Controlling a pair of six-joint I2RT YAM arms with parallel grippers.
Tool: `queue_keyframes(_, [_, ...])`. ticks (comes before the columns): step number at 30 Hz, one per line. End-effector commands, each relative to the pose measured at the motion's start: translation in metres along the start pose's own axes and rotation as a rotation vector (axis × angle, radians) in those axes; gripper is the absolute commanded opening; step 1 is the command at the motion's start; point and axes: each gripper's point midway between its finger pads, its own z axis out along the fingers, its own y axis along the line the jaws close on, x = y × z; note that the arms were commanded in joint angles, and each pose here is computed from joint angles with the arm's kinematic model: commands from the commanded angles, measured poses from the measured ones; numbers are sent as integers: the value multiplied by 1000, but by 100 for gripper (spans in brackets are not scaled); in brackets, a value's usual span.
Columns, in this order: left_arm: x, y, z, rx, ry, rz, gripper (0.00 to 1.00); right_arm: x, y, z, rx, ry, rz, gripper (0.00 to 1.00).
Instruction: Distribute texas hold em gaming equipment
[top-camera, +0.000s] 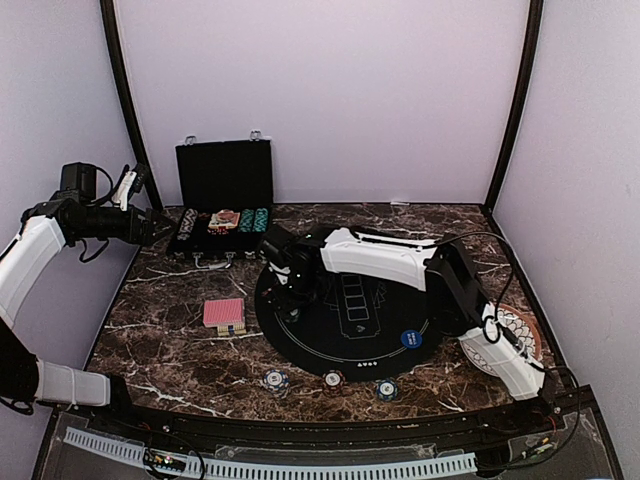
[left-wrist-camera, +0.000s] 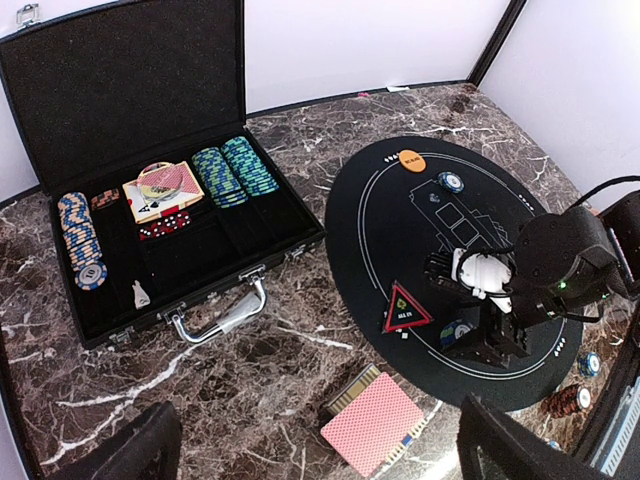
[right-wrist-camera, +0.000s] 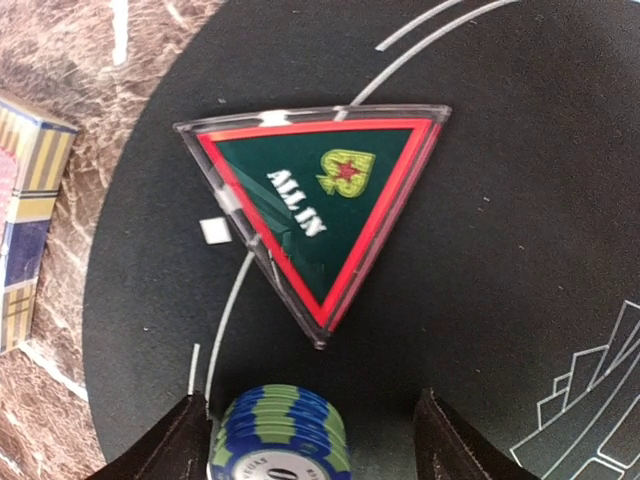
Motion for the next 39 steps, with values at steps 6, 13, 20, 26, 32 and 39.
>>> queue_keyframes(6, [-10, -5, -10, 3, -25, 22, 99, 8, -19, -114, 9, -133, 19, 81])
queue_keyframes(13, [-11, -5, -9, 7, -27, 23, 99, 102, -52, -145, 49, -42, 91, 84])
queue_keyframes(20, [-11, -5, -8, 9, -25, 26, 99, 183, -59, -152, -12, 54, 189, 88])
queue_keyframes(26, [-11, -5, -9, 9, -26, 26, 99, 230, -49, -140, -37, 130, 216, 89])
queue_keyframes(32, [-13, -5, -8, 12, -27, 25, 99, 244, -35, -120, -37, 174, 180, 90])
queue_keyframes(39, [-14, -5, -10, 5, -27, 32, 99, 254, -29, -97, -15, 219, 140, 83])
